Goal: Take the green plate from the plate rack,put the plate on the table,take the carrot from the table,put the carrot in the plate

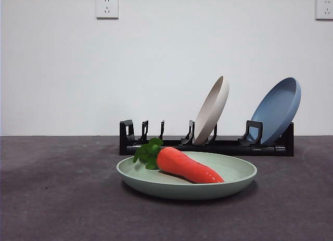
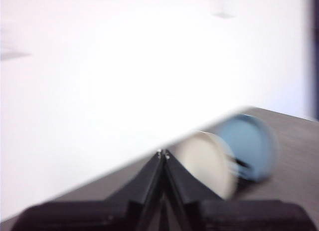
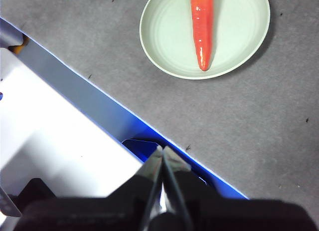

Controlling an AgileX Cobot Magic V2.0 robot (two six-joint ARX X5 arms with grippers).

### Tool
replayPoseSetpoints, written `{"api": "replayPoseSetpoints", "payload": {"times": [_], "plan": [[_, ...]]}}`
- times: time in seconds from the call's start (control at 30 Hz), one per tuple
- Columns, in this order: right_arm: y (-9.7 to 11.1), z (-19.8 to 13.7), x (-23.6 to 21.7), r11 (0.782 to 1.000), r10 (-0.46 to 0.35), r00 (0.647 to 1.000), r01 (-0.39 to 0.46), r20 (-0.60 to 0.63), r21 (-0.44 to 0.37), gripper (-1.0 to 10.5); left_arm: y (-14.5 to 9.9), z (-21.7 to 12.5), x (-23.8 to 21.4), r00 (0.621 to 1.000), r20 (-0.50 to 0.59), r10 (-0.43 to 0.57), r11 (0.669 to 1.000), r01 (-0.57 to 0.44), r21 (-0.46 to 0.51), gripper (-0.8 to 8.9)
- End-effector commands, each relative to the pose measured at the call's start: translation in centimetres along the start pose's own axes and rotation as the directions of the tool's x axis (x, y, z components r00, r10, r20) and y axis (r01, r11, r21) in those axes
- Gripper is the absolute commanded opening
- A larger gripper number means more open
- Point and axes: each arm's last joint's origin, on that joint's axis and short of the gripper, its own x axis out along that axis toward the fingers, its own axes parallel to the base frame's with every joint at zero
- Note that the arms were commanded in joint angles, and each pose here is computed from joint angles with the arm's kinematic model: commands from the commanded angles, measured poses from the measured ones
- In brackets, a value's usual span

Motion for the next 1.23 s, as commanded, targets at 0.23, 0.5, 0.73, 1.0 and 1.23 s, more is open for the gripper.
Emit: {"api": "replayPoseSetpoints", "payload": {"times": [0.23,0.5,0.73,1.0,1.23], "plan": [[0.0,0.0,0.1,1.000,0.000,1.000,0.000,0.000,0.007,0.0,1.1,-8.0,-3.1,0.953,0.051,0.298,0.951,-0.301,0.070,-0.03],[0.0,0.0,0.1,1.000,0.000,1.000,0.000,0.001,0.007,0.0,0.8,-17.1,-3.6,0.925,0.002,0.381,0.924,-0.381,0.025,-0.03],[0.0,0.0,0.1,1.000,0.000,1.000,0.000,0.001,0.007,0.0,0.6,-22.6,-3.3,0.919,-0.081,0.386,0.920,-0.390,-0.040,-0.03],[0.0,0.0,0.1,1.000,0.000,1.000,0.000,0.000,0.007,0.0,0.4,-25.5,-3.1,0.912,-0.172,0.373,0.917,-0.391,-0.085,-0.03],[0.0,0.0,0.1,1.000,0.000,1.000,0.000,0.000,0.007,0.0,0.1,-26.7,-3.4,0.891,-0.294,0.346,0.913,-0.392,-0.113,-0.03]]}}
